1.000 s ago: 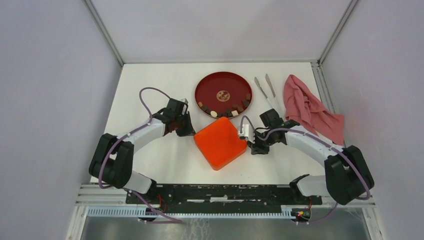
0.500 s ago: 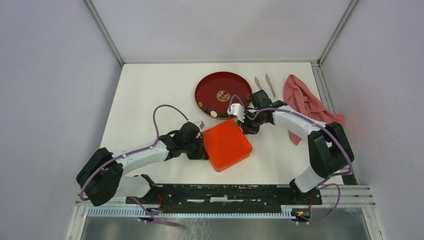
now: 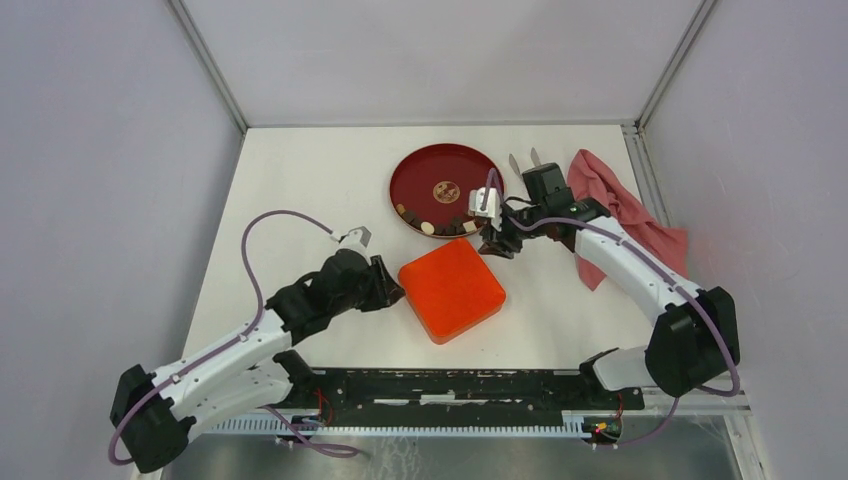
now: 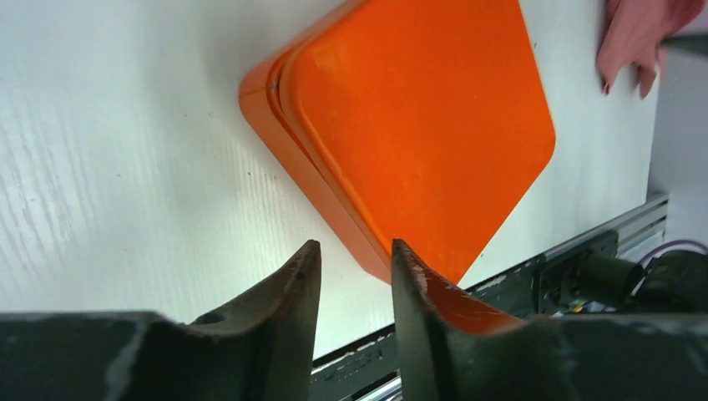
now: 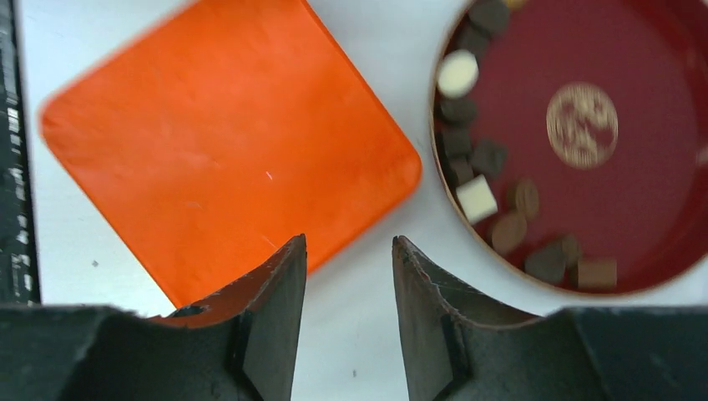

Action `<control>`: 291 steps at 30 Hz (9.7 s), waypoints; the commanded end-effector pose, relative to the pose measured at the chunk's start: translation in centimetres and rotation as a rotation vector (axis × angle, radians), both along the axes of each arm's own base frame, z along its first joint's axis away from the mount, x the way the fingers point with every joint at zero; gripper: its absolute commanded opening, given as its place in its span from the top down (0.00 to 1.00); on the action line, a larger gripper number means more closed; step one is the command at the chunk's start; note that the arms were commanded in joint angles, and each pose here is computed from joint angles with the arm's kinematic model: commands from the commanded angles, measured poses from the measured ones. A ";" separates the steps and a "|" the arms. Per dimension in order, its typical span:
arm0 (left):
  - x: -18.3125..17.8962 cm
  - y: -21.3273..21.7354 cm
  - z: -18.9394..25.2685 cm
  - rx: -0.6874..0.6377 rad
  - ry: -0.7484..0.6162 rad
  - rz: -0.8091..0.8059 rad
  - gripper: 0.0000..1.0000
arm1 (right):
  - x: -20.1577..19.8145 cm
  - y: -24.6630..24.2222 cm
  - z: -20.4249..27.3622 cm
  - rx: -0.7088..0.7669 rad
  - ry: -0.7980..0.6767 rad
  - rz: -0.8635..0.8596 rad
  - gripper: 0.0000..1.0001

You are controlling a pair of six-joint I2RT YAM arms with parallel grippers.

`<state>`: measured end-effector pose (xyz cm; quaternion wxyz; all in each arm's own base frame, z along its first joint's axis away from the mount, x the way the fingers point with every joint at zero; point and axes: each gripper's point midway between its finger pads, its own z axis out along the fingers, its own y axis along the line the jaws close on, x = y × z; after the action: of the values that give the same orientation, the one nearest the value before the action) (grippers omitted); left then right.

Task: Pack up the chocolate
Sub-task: Adjust the packing box at the center of the board, then close the box lid on the packing box, then move the packing box to the center of the board, then adjust the packing box at the center of the board.

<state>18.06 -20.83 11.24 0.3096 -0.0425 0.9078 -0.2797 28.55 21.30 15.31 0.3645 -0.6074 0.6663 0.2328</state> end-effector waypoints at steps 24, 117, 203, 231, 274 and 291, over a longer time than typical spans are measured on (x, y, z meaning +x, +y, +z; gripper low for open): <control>6.0 -0.7 -3.3 -0.181 0.139 0.027 0.35 | -2.0 9.4 -2.4 -0.077 0.127 0.165 0.66; 1.9 -3.8 -4.6 -0.017 0.173 -0.160 0.81 | 1.8 -3.9 -8.4 -0.174 0.241 -0.206 0.77; 3.2 -10.1 -6.4 0.047 0.323 -0.055 0.98 | 2.7 -7.6 -6.6 -0.320 0.003 -0.519 0.76; -0.6 -8.0 2.5 -0.409 0.080 -0.088 0.67 | -9.9 3.5 -4.8 -0.017 -0.389 0.488 0.04; -1.0 -9.1 -7.8 -0.024 0.305 -0.034 0.65 | -14.1 4.9 -8.1 -0.118 -0.228 0.527 0.44; -0.9 -9.9 -7.7 -0.056 0.322 -0.035 0.78 | -15.6 0.7 -14.4 -0.441 -0.317 0.550 0.96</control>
<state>18.20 -32.22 6.72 0.1745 -0.0832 0.9139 -0.3571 15.26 27.17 7.01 0.3728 -0.8236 0.4167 0.0958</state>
